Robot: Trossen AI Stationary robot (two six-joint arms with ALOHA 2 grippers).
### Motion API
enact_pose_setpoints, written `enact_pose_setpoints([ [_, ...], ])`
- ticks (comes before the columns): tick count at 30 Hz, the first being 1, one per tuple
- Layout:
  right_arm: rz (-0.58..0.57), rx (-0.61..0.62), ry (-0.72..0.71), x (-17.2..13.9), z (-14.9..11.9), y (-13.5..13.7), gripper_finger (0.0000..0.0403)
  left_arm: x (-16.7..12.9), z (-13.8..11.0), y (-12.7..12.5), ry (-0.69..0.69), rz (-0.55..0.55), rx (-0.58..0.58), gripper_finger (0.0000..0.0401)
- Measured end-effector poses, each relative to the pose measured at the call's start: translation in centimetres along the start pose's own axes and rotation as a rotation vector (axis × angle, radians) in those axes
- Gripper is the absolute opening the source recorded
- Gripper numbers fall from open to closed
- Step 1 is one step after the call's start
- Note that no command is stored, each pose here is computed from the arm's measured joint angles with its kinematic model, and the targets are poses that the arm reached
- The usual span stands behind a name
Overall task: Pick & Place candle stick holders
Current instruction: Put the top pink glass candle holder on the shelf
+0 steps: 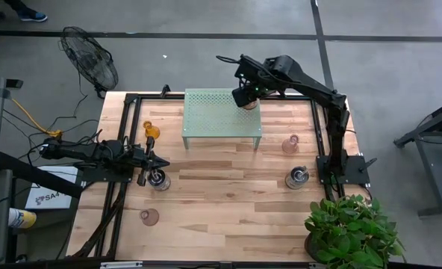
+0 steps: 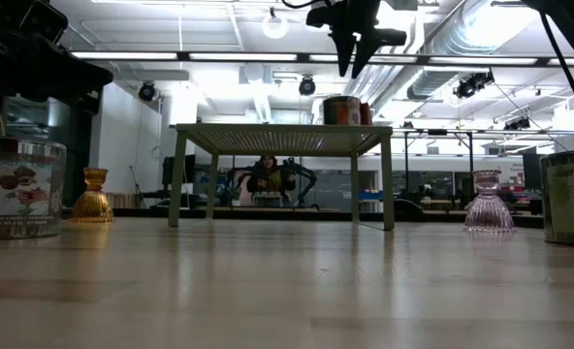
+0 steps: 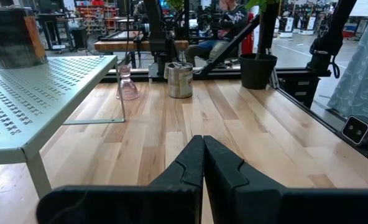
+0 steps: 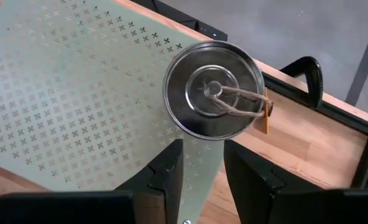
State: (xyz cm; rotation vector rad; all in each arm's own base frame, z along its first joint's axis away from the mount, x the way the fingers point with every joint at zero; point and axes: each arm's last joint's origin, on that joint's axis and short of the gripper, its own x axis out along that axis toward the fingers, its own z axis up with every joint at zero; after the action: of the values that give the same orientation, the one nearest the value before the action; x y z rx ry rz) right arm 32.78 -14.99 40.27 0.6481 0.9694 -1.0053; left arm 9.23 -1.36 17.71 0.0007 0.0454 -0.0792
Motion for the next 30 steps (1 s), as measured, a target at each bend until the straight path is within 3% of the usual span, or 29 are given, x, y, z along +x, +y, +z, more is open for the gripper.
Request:
enact_pose_setpoints([
  [10,0.003,-0.07,-0.059,-1.9,-1.6,1.1,0.011,0.0,0.0,0.0,0.0,0.0,0.0,0.0001],
  [18,-0.042,-0.074,-0.044,-1.7,-4.5,-0.4,0.011,0.0,0.0,0.0,-0.001,0.0,0.0,0.0001],
  [30,-0.04,0.135,0.061,-0.8,-10.0,-4.9,0.011,0.0,0.0,0.0,-0.001,-0.001,0.0,0.0001],
])
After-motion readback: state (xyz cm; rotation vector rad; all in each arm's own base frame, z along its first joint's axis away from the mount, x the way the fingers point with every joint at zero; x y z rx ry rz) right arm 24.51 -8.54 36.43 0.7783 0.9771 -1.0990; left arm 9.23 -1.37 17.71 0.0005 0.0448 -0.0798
